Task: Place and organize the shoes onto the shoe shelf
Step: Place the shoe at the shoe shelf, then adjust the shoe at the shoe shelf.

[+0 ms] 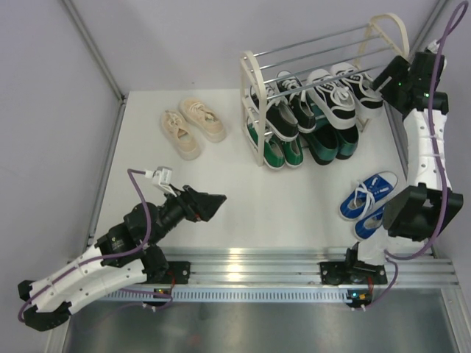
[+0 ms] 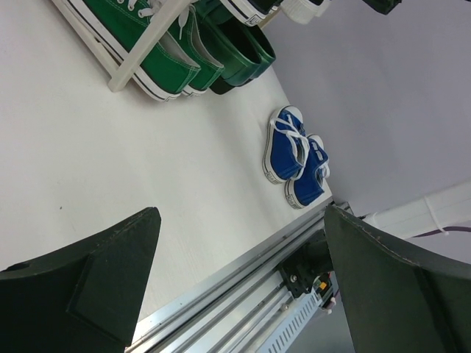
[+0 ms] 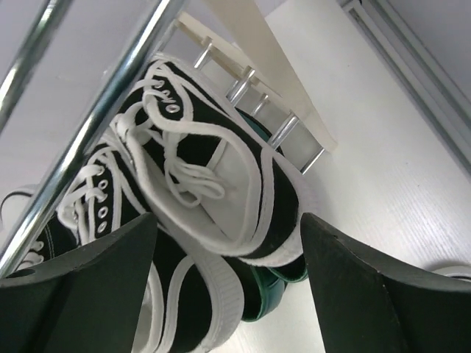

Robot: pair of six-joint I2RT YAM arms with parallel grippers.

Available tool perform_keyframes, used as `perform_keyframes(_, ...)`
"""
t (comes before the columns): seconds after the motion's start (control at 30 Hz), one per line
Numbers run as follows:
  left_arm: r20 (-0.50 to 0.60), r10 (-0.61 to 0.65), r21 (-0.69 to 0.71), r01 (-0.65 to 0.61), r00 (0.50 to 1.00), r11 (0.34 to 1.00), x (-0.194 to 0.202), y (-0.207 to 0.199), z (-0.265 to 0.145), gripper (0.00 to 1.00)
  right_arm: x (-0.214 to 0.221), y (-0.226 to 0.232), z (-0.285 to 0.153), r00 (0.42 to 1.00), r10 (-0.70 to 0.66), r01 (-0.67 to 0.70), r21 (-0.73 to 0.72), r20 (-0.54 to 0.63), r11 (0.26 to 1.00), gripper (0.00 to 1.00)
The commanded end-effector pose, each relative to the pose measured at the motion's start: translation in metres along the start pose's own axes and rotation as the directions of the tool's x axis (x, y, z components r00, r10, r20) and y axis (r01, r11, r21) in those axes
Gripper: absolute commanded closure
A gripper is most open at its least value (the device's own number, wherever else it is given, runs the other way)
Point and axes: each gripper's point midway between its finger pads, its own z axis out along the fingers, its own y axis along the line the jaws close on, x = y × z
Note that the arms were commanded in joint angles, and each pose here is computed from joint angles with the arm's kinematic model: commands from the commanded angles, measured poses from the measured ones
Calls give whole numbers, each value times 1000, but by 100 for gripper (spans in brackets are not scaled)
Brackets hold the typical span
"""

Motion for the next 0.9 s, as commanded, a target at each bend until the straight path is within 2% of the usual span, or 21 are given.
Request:
perform_keyframes(0.0,22,9,43,-10,1000,999,-11,-13,-3,2,-41,14,-46,984,-57,71,-76,166,995,21)
perform_keyframes(0.1,24,19,47,-20,1000,999,-12,-13,-4,2,-37,-1,-58,980,-95,106,-55,173,993,24)
perform_keyframes(0.17,23,22,46,-23,999,999,-11,-12,-4,2,-27,-19,-61,977,-154,160,-30,148,987,37)
perform_keyframes(0.2,25,23,46,-24,999,999,-11,-11,-5,2,-22,-25,-60,975,-179,184,-24,135,983,47)
perform_keyframes(0.23,28,23,42,-24,999,999,-12,-10,-6,2,-19,-32,-61,963,-239,245,-38,126,969,69)
perform_keyframes(0.3,28,28,35,-29,999,999,-10,-7,-6,2,-6,-50,-53,954,-288,291,-18,82,957,84)
perform_keyframes(0.33,29,29,34,-30,999,999,-9,-6,-6,2,1,-57,-47,932,-358,360,-32,51,932,92)
perform_keyframes(0.43,25,39,21,-40,999,999,-8,-2,-7,2,23,-68,-30,887,-461,457,-90,-28,885,100)
perform_keyframes(0.63,26,40,11,-40,999,999,-6,1,-6,2,44,-77,8,888,-445,435,-107,-115,894,100)
perform_keyframes(0.87,29,36,10,-36,999,999,-7,2,-6,2,39,-53,33,894,-438,426,-125,-98,896,100)
